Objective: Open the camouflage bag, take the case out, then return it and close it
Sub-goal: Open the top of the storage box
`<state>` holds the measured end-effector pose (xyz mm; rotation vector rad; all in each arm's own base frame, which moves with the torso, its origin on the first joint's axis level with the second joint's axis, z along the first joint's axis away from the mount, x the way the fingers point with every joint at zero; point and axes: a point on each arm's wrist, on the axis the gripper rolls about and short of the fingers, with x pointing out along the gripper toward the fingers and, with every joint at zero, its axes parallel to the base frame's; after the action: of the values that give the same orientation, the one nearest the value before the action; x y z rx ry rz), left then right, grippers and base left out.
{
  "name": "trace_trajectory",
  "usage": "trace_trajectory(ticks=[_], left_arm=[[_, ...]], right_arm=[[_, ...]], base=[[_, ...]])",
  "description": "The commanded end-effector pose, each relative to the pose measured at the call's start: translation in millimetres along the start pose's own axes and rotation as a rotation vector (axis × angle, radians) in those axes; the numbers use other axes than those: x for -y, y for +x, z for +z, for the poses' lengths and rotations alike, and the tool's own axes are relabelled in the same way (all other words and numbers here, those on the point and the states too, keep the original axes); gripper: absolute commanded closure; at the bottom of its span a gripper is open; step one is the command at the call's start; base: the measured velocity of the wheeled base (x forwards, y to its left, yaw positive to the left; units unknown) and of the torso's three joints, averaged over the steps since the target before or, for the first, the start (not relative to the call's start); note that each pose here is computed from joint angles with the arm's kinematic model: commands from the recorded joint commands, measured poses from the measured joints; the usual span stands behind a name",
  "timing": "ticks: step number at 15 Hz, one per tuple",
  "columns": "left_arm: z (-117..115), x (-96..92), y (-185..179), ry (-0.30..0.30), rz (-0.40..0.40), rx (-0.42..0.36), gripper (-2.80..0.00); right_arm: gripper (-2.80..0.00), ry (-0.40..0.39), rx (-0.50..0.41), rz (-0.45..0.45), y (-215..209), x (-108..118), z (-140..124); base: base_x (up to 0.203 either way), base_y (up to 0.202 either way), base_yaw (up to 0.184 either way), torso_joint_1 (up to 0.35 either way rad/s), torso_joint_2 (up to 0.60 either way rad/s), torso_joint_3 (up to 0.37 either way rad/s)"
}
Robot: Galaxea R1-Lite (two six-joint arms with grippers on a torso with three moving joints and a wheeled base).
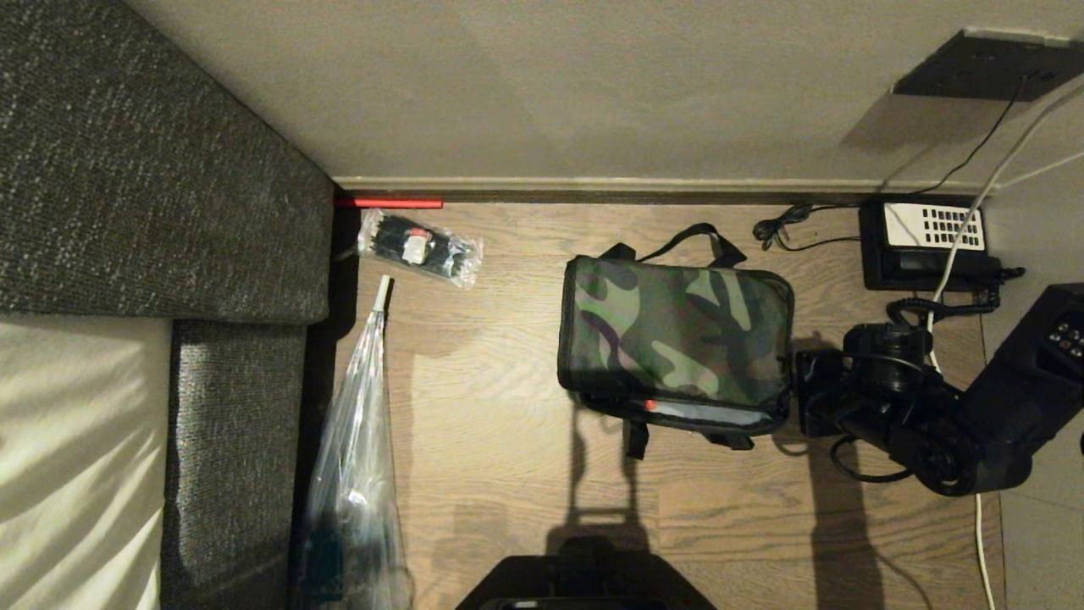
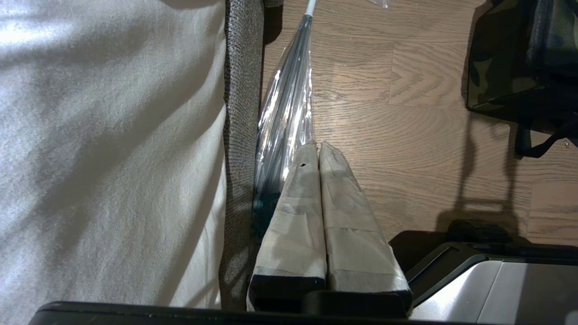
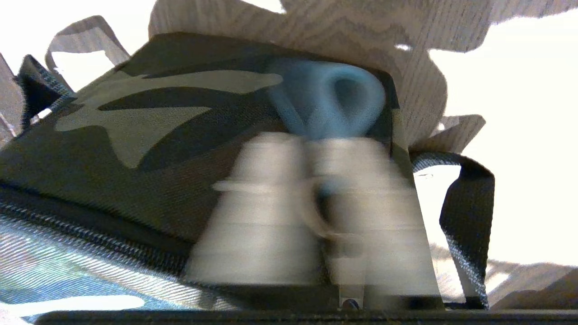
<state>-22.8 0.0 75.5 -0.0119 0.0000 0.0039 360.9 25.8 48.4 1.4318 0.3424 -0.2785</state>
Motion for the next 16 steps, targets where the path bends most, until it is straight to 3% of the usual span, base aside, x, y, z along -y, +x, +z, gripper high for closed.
trace_trajectory(ticks=[1, 5, 11, 16], left_arm=[[0, 0.0, 0, 0.000, 0.001, 0.000, 0.00], [0, 0.0, 0, 0.000, 0.001, 0.000, 0.00], [0, 0.0, 0, 0.000, 0.001, 0.000, 0.00], [0, 0.0, 0, 0.000, 0.001, 0.000, 0.00]], right_arm=[[0.00, -0.001, 0.001, 0.002, -3, -1, 1], [0.00, -0.037, 0.003, -0.012, -9, -1, 2], [0.00, -0.090, 0.042, 0.041, -23, -17, 17], [0.00, -0.092, 0.017, 0.012, -16, -11, 15]], base=[[0.000, 0.000, 0.000, 0.000, 0.00, 0.000], [0.000, 0.000, 0.000, 0.000, 0.00, 0.000], [0.000, 0.000, 0.000, 0.000, 0.00, 0.000], [0.000, 0.000, 0.000, 0.000, 0.00, 0.000]])
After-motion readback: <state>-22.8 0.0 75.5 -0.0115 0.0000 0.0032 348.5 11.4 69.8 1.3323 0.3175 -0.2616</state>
